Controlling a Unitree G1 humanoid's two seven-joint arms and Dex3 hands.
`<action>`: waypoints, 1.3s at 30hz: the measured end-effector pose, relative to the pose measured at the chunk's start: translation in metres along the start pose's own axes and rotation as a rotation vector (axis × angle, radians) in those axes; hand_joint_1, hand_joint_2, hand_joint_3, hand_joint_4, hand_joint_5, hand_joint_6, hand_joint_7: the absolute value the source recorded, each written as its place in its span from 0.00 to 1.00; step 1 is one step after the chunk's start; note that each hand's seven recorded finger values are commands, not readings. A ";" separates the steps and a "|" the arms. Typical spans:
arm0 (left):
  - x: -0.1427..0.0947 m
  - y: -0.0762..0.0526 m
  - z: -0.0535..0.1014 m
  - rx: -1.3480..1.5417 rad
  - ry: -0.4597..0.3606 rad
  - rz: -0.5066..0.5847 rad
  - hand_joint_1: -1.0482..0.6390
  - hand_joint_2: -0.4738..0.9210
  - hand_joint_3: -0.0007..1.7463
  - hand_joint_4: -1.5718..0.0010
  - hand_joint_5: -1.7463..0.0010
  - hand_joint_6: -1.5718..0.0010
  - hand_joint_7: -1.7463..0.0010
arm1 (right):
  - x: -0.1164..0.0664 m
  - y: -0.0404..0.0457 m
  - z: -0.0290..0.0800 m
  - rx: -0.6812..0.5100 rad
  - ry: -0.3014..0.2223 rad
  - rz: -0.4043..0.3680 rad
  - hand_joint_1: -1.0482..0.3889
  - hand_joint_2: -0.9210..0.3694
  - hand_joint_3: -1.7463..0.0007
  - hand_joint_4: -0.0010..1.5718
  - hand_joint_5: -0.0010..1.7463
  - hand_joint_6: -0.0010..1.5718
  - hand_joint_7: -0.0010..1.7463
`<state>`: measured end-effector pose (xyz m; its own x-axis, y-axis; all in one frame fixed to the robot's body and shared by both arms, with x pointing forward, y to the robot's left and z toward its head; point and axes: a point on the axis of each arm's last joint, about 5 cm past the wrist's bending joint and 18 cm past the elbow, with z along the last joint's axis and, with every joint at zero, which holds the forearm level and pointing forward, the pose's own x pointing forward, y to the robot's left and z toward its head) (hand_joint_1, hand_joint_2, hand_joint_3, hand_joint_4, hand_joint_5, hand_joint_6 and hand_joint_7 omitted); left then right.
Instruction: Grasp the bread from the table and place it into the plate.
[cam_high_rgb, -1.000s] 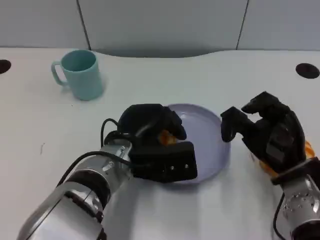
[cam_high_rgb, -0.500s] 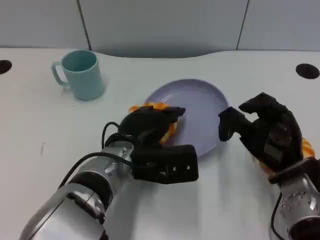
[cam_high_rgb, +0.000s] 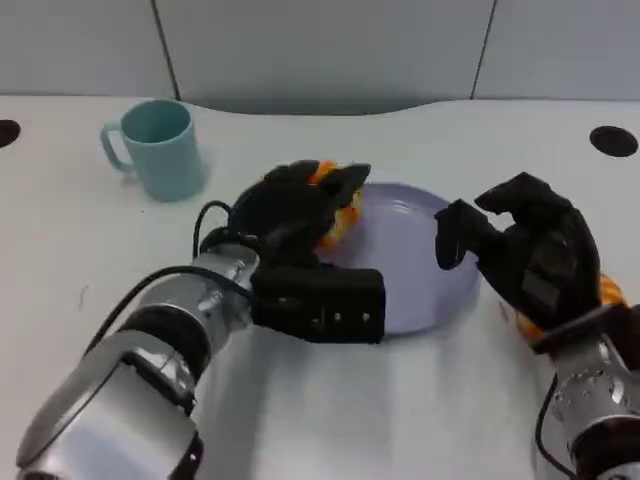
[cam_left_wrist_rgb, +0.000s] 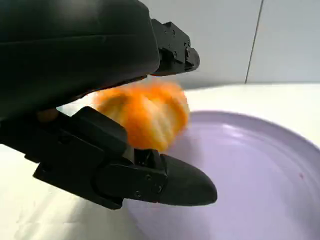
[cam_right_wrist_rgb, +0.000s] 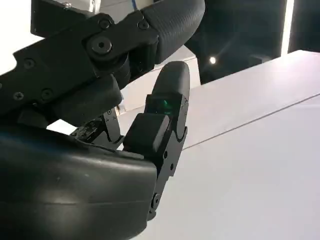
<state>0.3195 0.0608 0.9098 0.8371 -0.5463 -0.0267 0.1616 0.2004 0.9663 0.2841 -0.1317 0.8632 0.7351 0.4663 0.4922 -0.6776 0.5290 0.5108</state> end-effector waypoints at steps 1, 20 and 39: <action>0.001 0.003 -0.001 0.013 -0.005 0.009 0.00 1.00 0.25 0.93 0.96 0.91 0.95 | 0.000 0.0000 -0.001 0.003 0.002 -0.002 0.39 0.07 1.00 0.50 0.89 0.71 0.21; 0.007 0.034 -0.009 0.107 -0.081 0.081 0.00 1.00 0.23 1.00 0.60 1.00 0.65 | 0.010 -0.0012 -0.002 0.018 0.000 0.033 0.42 0.06 1.00 0.54 0.73 0.67 0.26; -0.031 0.052 -0.071 -0.073 0.065 0.248 0.00 1.00 0.29 1.00 0.65 1.00 0.74 | 0.011 -0.0011 -0.002 0.009 0.008 0.032 0.42 0.07 1.00 0.51 0.77 0.64 0.32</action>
<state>0.3396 0.1460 0.9423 0.8872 -0.4206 0.1895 -0.0168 0.3811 0.9244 0.2930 -0.1261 0.8669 0.7135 0.4884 0.5025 -0.7006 0.5078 0.5013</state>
